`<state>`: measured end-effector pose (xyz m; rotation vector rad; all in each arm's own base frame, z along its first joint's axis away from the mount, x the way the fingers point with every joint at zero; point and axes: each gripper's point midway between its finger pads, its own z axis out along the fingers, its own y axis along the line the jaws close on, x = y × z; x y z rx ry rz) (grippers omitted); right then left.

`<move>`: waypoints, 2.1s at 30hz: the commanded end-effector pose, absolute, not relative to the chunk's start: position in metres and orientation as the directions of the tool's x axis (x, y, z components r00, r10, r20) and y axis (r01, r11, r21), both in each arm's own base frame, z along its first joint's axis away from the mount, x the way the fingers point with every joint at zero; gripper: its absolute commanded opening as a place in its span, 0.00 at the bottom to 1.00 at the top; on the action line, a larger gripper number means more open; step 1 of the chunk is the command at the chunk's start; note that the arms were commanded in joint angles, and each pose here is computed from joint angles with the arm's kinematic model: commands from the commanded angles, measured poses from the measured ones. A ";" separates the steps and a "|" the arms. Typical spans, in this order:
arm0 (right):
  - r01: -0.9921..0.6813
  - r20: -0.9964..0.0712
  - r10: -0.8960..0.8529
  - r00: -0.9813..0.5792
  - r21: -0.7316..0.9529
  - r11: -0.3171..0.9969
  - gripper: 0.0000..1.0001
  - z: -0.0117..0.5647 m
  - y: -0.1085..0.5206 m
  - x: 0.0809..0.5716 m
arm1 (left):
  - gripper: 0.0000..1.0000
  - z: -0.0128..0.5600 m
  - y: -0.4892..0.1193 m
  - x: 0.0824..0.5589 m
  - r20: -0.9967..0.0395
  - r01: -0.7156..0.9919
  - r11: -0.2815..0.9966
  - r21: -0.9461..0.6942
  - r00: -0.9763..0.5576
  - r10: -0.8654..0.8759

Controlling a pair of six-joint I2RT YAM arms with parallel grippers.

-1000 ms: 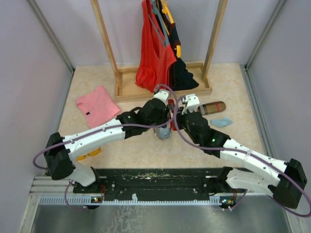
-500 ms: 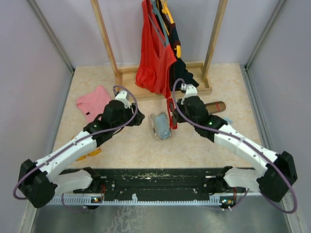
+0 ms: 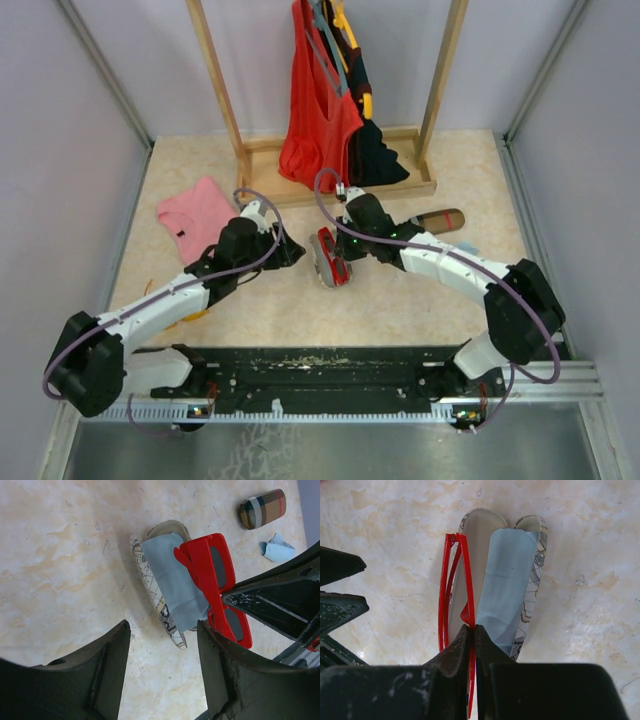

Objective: Organize the sunglasses
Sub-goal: Place the sunglasses in the sunglasses case.

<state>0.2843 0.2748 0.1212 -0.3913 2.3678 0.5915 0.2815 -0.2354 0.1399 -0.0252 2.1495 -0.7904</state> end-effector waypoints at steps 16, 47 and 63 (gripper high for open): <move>-0.413 -0.660 -0.120 -0.742 0.309 0.857 0.00 0.129 0.302 0.323 | 0.62 0.124 -0.249 0.298 -0.660 0.202 0.776 -0.597 -0.674 -0.332; -0.338 -0.580 -0.117 -0.806 0.288 0.896 0.00 0.072 0.283 0.330 | 0.64 0.108 -0.262 0.301 -0.633 0.213 0.768 -0.604 -0.714 -0.299; -0.265 -0.557 -0.059 -0.829 0.298 0.917 0.00 0.050 0.261 0.322 | 0.69 0.114 -0.269 0.307 -0.639 0.236 0.761 -0.604 -0.715 -0.285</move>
